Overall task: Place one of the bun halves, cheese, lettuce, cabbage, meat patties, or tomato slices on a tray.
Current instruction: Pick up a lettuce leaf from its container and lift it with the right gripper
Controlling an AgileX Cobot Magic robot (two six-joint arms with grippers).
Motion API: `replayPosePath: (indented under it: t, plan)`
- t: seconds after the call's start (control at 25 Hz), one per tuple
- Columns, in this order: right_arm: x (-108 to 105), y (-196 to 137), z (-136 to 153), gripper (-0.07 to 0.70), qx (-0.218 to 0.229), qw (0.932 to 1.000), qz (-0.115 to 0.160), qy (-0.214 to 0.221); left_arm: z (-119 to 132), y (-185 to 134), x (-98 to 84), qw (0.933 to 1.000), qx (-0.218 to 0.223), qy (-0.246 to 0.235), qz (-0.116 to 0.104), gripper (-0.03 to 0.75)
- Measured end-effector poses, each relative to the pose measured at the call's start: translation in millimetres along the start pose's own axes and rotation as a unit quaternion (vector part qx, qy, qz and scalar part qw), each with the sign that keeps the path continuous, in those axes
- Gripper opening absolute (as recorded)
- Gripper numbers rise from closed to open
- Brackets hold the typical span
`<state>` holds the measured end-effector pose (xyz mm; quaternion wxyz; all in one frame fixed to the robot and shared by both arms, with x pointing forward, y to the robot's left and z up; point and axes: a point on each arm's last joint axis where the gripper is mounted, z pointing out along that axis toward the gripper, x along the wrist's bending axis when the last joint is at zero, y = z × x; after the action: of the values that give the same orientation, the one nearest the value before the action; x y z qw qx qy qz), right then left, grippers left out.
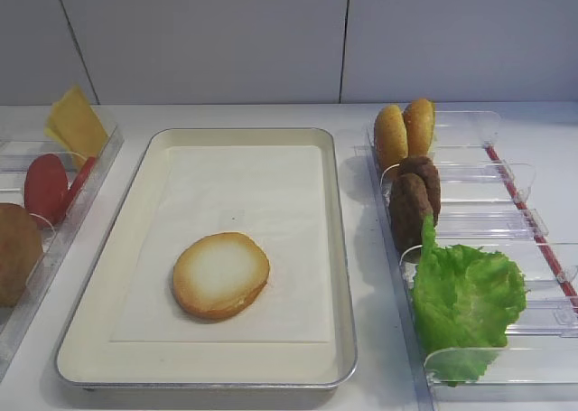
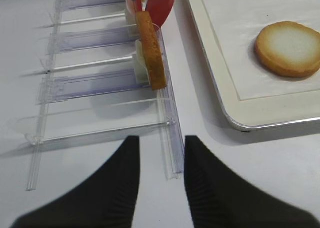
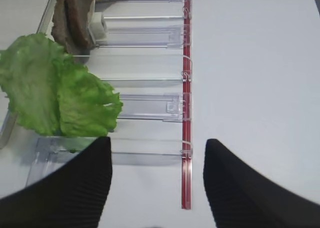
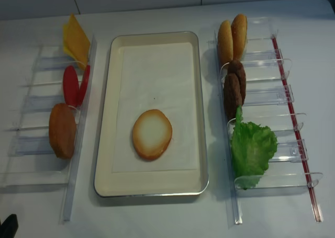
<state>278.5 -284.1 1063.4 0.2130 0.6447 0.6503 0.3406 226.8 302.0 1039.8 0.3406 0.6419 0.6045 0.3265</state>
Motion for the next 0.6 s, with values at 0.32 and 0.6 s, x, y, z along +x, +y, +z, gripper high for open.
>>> replayPosePath:
  t: [0.32, 0.6]
  plan:
    - [14.8, 47.8, 33.6, 0.416, 0.088, 0.9927, 0.018, 0.08, 0.0, 0.0, 0.0, 1.0, 0.0, 0.0, 0.0, 0.232]
    - [16.9, 77.1, 69.2, 0.416, 0.161, 0.9812, 0.045, 0.096, 0.0, 0.0, 0.0, 1.0, 0.0, 0.0, 0.0, 0.231]
